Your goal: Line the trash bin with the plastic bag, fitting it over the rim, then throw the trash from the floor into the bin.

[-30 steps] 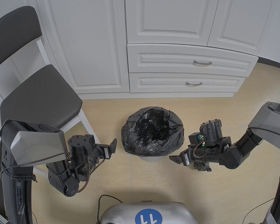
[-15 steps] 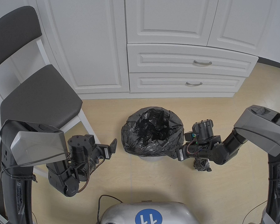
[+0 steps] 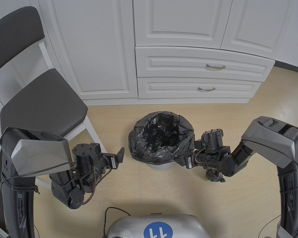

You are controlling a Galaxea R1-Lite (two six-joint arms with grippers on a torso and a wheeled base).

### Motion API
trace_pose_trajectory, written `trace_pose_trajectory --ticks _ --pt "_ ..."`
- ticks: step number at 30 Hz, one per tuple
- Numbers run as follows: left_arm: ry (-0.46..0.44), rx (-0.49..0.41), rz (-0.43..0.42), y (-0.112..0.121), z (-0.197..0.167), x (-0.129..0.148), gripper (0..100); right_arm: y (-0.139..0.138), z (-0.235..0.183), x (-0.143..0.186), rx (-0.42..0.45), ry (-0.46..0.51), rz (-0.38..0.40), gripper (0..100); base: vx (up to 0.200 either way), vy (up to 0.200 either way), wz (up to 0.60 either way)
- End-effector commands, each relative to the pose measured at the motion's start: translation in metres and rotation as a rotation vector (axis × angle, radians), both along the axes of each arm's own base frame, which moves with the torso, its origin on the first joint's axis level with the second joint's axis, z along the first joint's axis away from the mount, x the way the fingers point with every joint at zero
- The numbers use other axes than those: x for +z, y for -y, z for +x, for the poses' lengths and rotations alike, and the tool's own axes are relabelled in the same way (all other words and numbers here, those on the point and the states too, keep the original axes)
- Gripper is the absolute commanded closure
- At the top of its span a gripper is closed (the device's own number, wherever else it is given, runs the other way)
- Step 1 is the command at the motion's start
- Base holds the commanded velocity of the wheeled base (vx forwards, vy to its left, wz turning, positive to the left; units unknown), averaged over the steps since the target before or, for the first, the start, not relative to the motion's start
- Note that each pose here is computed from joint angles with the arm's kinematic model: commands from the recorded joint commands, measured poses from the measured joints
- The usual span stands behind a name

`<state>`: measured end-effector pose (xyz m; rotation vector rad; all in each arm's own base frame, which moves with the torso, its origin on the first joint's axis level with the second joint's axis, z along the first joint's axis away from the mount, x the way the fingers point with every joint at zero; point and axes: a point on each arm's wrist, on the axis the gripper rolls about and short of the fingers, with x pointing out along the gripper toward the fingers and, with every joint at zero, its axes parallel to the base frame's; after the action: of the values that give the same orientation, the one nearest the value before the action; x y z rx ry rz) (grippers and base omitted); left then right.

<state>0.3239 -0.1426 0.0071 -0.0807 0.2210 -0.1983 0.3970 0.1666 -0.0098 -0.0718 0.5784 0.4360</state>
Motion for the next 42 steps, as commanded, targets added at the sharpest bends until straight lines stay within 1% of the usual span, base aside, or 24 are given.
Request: trace_pose_trajectory --ticks 1,10,11,21,25,28,29,30,31,34,35,37,39,42 --pt "0.001 0.0 -0.001 0.0 0.0 0.0 0 -0.002 0.005 -0.014 -0.006 -0.008 -0.001 0 0.0 0.0 0.0" --pt "0.001 0.0 -0.001 0.0 0.0 0.001 0 -0.001 0.003 -0.013 -0.005 -0.001 0.001 0 0.0 0.0 0.0" --pt "0.003 0.0 -0.001 0.0 0.0 0.001 0 -0.001 0.003 -0.012 -0.005 0.004 0.003 100 0.0 0.0 0.0" --pt "0.001 0.0 -0.001 0.0 0.0 0.001 0 0.002 -0.005 0.0 0.001 0.016 0.0 100 0.0 0.0 0.0" --pt "0.004 0.0 -0.002 0.0 0.0 0.001 0 0.005 -0.01 0.002 0.014 0.004 -0.016 100 0.0 0.0 0.0" --pt "0.004 0.0 -0.002 0.0 0.0 0.001 0 0.014 -0.015 0.002 0.031 -0.003 -0.067 100 0.0 0.0 0.0" --pt "0.004 0.0 -0.002 0.0 0.0 0.001 0 0.014 -0.015 0.002 0.031 -0.003 -0.067 100 0.0 0.0 0.0" --pt "0.004 -0.001 -0.002 0.001 0.0 0.001 0 0.023 -0.02 0.003 0.048 -0.009 -0.118 100 0.0 0.0 0.0" --pt "0.005 -0.001 -0.003 0.001 0.0 0.002 0 0.029 -0.024 0.005 0.059 -0.016 -0.149 100 0.0 0.0 0.0" --pt "0.008 -0.003 -0.004 0.001 -0.001 0.003 0 0.046 -0.032 0.012 0.111 -0.04 -0.218 100 0.0 0.0 0.0" --pt "0.008 -0.003 -0.004 0.001 -0.001 0.003 0 0.046 -0.032 0.012 0.111 -0.04 -0.218 100 0.0 0.0 0.0" --pt "0.005 -0.003 -0.003 0.001 -0.001 0.003 0 0.055 -0.038 0.017 0.155 -0.062 -0.249 100 0.0 0.0 0.0" --pt "0.005 -0.003 -0.003 0.001 -0.001 0.003 0 0.054 -0.036 0.017 0.162 -0.054 -0.248 100 0.0 0.0 0.0" --pt "0.007 -0.001 -0.003 0.001 -0.001 0.003 0 0.045 -0.027 0.014 0.135 -0.031 -0.206 100 0.0 0.0 0.0"
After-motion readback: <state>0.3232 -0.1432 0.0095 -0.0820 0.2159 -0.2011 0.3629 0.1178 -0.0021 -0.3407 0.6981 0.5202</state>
